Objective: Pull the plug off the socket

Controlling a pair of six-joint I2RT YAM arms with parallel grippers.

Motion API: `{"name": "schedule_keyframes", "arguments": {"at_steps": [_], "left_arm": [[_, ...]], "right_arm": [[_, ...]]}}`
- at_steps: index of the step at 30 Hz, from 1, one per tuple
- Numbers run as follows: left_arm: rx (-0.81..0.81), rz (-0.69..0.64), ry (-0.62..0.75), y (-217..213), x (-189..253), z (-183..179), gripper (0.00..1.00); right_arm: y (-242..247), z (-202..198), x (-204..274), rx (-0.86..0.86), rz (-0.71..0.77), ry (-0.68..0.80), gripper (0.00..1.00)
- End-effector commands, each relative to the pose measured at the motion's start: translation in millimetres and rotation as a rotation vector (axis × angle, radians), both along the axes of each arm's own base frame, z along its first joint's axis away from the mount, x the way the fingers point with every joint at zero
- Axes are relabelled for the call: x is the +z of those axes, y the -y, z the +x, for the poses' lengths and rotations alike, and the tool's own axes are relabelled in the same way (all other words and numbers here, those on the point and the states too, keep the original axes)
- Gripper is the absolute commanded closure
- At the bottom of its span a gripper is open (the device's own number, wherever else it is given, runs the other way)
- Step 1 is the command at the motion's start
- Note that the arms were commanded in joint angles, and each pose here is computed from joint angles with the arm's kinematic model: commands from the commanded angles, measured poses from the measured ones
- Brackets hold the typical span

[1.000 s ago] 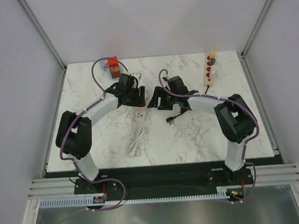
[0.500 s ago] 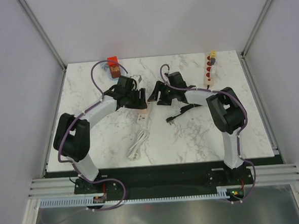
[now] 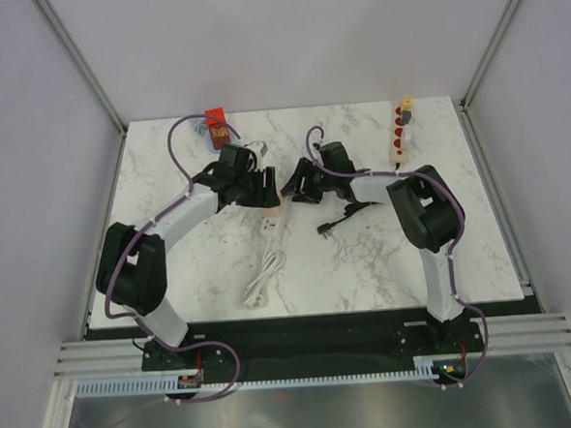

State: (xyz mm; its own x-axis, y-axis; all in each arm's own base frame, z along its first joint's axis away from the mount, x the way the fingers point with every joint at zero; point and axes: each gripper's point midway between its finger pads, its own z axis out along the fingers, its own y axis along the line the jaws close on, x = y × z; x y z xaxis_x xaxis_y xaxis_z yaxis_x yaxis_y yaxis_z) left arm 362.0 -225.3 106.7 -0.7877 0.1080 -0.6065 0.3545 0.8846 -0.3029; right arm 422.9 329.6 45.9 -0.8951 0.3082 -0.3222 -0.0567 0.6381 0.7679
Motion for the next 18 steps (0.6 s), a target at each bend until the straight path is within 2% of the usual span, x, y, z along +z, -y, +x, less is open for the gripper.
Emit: {"name": "schedule_keyframes", "arguments": {"at_steps": [1, 5, 8, 11, 12, 15, 18], "left_arm": [[-0.013, -0.108, 0.081, 13.0, 40.6, 6.0, 0.98], [-0.017, -0.112, 0.07, 14.8, 35.1, 5.8, 0.98], [-0.013, -0.121, 0.062, 16.9, 32.7, 5.7, 0.98], [-0.013, -0.148, 0.052, 21.1, 32.6, 6.1, 0.98], [-0.018, -0.16, 0.049, 23.4, 33.5, 5.7, 0.98], [-0.016, -0.186, 0.044, 26.7, 37.3, 5.9, 0.98], [-0.016, -0.202, 0.042, 27.8, 40.7, 5.9, 0.98]], "right_arm": [[-5.1, -0.3, -4.2, -0.012, 0.053, -0.01, 0.4], [-9.5, -5.3, -3.4, -0.023, 0.108, -0.019, 0.42], [-11.5, -9.3, -8.5, -0.027, 0.118, -0.019, 0.49], [-11.1, -12.4, -14.1, -0.028, 0.114, -0.012, 0.65], [-9.8, -15.2, -19.6, -0.023, 0.096, -0.01, 0.77], [0.1, -15.1, -34.2, -0.03, 0.002, 0.006, 1.0], [9.9, -14.7, -45.9, -0.044, -0.077, 0.018, 1.0]]}}
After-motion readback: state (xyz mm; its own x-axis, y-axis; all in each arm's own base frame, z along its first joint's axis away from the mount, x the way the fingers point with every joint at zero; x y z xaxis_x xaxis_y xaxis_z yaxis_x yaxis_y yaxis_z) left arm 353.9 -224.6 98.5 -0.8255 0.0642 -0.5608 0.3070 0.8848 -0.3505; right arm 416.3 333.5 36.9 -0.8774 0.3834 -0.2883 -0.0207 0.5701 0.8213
